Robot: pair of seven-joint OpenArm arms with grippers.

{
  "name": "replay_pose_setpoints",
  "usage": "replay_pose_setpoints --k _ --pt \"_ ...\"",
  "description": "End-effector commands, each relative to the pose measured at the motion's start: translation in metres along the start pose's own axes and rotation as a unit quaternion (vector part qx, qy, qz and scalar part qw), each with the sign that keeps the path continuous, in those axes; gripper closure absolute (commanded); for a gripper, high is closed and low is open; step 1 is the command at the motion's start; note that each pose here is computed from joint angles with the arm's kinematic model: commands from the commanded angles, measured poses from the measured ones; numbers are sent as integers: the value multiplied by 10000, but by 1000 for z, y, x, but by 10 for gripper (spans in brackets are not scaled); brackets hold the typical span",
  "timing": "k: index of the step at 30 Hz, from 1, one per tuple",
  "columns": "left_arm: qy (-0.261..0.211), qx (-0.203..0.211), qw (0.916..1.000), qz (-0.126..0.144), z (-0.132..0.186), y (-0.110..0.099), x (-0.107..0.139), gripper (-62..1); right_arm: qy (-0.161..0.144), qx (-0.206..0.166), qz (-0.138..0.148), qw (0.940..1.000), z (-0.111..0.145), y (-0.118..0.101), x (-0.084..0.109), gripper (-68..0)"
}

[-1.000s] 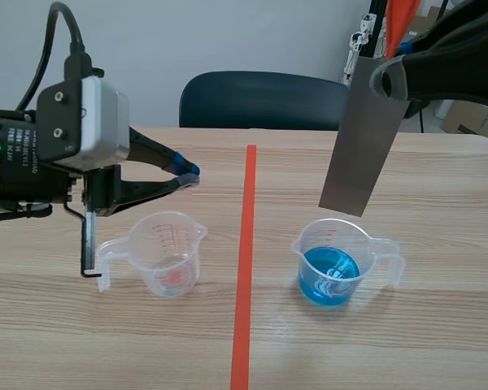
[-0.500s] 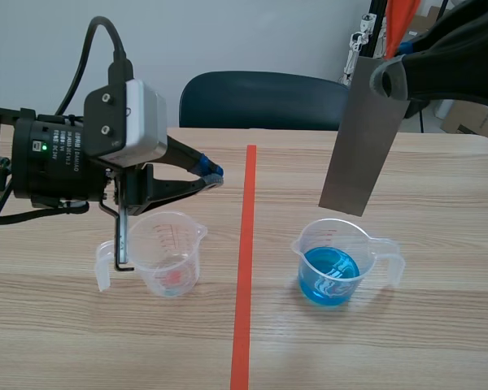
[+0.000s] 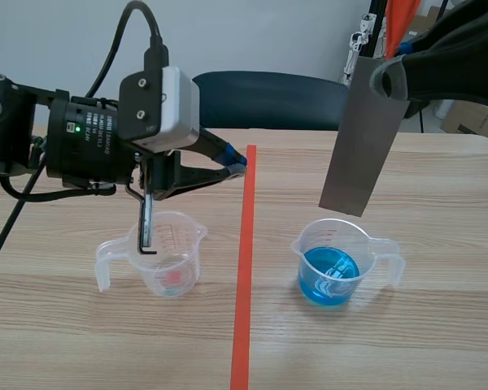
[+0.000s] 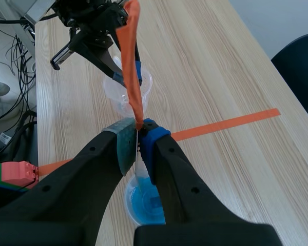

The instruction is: Do the redox reaction experiment. move the plate over the blue solution

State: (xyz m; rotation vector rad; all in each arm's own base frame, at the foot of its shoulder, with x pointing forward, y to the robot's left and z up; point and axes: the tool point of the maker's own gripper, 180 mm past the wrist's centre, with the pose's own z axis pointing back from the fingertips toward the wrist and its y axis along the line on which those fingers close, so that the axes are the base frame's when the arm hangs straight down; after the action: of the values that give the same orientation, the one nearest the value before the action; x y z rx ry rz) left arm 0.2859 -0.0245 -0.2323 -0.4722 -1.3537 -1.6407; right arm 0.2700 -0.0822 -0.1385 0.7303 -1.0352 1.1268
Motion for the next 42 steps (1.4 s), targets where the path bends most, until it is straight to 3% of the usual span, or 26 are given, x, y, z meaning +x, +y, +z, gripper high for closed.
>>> replay_pose_setpoints --k 1,18,42 --pt "-160 78 9998 -54 -2 7 10 -36 -204 -57 104 9997 5 -5 15 -4" --pt "-502 -13 9987 -8 -6 3 24 -36 -227 -55 95 9997 5 -5 16 -4" --pt "-500 -13 9988 -11 -6 3 24 -36 -227 -55 95 9997 5 -5 16 -4"
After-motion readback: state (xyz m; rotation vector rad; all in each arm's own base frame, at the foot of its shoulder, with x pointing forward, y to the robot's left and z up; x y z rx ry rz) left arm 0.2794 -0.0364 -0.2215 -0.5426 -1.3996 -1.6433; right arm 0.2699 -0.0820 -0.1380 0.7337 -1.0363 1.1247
